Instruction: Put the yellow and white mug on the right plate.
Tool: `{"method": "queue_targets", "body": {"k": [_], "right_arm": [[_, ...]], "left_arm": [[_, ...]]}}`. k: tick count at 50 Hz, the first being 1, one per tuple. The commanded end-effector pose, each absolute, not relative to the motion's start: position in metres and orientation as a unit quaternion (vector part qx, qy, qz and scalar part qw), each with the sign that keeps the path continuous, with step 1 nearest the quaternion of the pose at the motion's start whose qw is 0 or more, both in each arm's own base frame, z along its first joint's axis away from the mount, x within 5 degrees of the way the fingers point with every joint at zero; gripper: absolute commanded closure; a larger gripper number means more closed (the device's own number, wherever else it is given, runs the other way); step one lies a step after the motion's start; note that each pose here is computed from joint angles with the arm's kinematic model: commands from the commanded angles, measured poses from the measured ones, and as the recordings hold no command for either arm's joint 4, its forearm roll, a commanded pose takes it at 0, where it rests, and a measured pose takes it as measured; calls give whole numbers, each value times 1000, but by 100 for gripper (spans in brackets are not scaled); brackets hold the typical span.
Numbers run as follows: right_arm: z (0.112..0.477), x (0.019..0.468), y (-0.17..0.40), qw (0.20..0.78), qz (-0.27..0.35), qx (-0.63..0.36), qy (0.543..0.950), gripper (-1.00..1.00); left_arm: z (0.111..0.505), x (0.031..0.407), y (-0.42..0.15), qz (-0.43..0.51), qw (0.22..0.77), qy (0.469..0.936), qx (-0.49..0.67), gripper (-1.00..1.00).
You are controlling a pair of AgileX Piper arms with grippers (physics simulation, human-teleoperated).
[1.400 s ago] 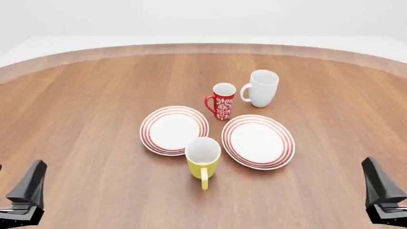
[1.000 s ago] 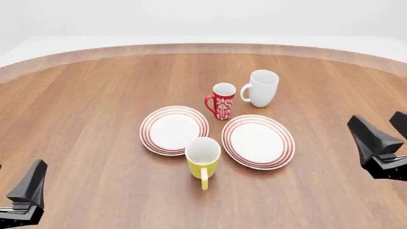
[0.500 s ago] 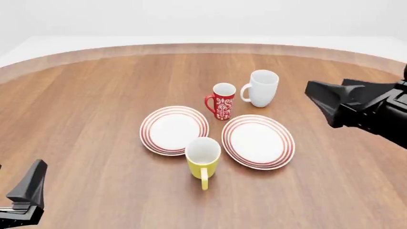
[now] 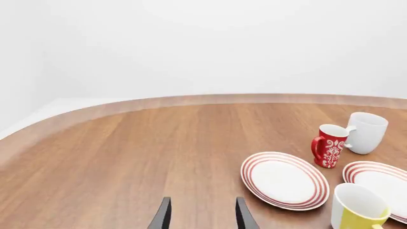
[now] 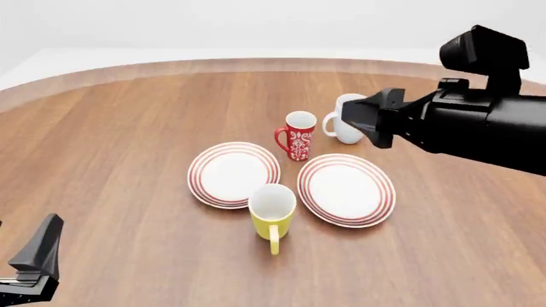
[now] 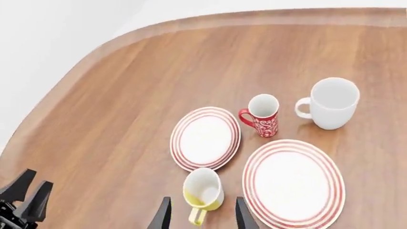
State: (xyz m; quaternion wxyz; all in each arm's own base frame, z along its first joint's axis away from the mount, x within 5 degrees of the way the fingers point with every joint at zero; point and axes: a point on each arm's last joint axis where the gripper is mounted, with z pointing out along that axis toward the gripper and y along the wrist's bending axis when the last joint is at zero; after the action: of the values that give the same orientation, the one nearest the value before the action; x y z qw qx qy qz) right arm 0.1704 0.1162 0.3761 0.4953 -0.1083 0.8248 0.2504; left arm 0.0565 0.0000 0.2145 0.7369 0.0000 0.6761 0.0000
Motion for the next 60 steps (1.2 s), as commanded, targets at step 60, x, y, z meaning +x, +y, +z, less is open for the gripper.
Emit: {"method": "queue_targets", "body": {"k": [60], "right_arm": [[289, 192, 163, 381, 292, -43, 876, -100]], "left_arm": [[214, 56, 0, 0, 737, 676, 0, -100]]}}
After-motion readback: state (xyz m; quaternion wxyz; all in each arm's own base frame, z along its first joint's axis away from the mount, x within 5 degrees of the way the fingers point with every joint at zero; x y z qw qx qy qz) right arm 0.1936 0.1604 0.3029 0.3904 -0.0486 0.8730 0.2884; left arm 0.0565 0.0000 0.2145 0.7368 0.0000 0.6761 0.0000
